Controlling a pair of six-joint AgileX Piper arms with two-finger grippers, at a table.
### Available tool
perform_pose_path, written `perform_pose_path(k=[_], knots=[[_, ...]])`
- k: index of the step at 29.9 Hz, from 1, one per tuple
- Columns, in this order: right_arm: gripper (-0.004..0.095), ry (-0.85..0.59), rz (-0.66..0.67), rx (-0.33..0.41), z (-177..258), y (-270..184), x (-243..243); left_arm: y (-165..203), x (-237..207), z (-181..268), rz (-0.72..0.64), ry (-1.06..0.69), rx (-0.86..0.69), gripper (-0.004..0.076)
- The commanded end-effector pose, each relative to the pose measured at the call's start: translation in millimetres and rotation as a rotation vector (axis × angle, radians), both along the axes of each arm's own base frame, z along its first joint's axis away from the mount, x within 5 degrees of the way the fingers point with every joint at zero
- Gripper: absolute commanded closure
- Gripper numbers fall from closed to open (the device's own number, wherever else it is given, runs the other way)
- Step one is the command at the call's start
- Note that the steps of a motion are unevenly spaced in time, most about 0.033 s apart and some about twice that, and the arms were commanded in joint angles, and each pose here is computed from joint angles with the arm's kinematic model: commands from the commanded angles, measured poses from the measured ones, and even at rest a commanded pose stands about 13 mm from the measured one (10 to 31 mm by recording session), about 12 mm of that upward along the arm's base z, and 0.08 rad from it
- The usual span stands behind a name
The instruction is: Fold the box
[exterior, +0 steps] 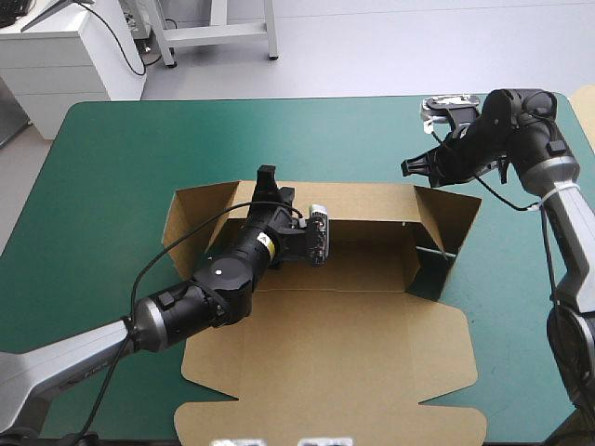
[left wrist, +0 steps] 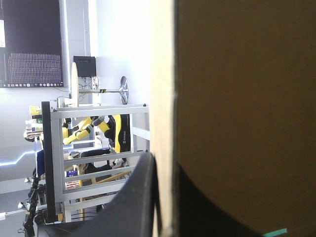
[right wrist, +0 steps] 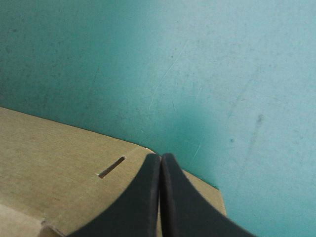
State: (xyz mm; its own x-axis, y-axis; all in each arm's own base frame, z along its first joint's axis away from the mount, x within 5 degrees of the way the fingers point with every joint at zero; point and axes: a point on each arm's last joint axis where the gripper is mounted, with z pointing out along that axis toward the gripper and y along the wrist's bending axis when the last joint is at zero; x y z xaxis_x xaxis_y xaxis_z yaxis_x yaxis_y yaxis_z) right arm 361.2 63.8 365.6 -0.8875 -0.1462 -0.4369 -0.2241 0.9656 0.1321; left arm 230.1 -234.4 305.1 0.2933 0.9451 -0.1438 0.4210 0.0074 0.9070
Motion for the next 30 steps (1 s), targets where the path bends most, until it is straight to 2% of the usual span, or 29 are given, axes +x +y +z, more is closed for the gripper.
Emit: perform_pose_path(k=[1,7,13,21,24,30], knots=[[0.0929,-0.067,0.004,0.013,24,-3,-12,6,-2,7,0.063,0.014,-0.043,0.0731],[0.0929,-0.011,0.013,0.0,10,-4,-23,6,-2,7,0.067,0.019,-0.046,0.0731],[0.0929,-0.026,0.041,-0.01,15,-8,-46,6,-2,7,0.066,0.017,-0.045,0.0731],[0.0929,-0.024,0.09,0.022,14,-10,-68,6,-2,7,0.066,0.015,-0.044,0.0731],[0.0929,-0.024,0.109,0.069,6,-6,-73,6,-2,7,0.066,0.015,-0.044,0.0731],[0.0929,-0.156,0.185,0.104,-2,-2,-87,6,-2,7,0.068,0.015,-0.043,0.0731]])
